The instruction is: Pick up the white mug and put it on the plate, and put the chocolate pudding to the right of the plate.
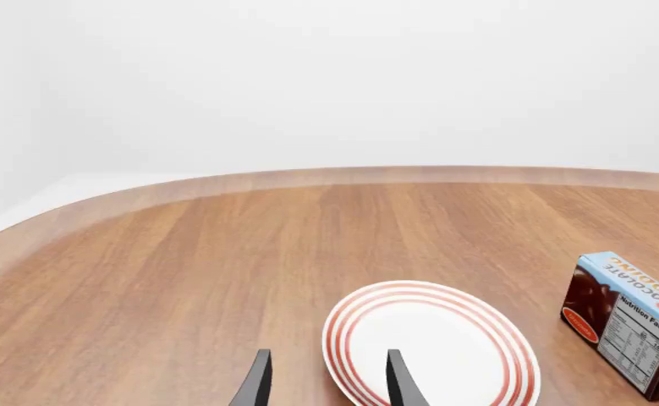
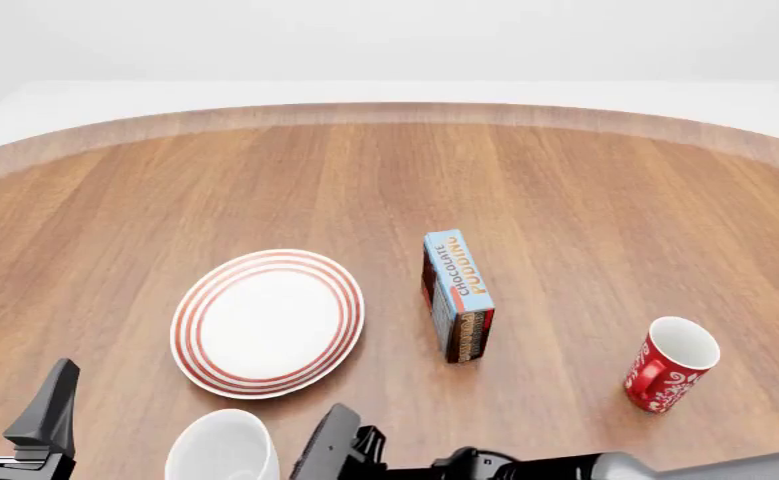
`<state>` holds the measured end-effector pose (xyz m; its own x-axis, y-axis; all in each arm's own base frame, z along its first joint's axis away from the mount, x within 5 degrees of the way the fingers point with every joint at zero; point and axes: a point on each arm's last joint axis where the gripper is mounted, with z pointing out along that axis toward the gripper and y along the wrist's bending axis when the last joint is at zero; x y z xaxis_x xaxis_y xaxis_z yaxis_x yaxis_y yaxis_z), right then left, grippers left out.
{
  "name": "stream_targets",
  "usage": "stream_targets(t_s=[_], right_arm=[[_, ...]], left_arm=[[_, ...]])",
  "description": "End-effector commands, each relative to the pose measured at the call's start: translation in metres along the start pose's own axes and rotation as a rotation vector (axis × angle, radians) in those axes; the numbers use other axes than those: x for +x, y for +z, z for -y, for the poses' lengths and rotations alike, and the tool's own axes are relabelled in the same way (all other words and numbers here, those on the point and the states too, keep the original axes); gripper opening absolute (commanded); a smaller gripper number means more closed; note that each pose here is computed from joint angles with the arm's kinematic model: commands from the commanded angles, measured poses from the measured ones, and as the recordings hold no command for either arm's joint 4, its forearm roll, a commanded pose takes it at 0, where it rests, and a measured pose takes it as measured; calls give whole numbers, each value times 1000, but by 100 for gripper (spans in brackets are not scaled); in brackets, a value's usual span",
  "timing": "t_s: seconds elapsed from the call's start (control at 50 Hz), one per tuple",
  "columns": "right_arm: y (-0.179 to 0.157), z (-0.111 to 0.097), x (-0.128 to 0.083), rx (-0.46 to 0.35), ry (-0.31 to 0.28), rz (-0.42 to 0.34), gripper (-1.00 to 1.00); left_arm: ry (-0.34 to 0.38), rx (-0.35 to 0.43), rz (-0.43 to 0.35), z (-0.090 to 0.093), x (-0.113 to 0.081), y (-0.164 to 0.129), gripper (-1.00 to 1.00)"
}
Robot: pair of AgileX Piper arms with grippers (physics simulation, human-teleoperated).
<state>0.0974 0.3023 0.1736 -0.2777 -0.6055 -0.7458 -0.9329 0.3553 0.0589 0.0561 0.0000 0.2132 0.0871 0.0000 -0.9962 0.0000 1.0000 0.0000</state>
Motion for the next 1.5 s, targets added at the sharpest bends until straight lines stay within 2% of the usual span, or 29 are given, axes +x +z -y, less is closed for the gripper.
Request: stream_targets(t_s=[0.02,0.7,0.72,1.5], right_arm=[[5,-3,-2,-5,-2,-9,100],[26,-8,7,-13,47,-54,100],[26,-8,7,-13,47,-54,-100],[-8,5,-11,13,9,21,-100]], left_arm=[[0,0,0,0,0,0,100],[0,0,0,0,0,0,100],[0,0,0,0,0,0,100],[0,0,0,0,0,0,100]])
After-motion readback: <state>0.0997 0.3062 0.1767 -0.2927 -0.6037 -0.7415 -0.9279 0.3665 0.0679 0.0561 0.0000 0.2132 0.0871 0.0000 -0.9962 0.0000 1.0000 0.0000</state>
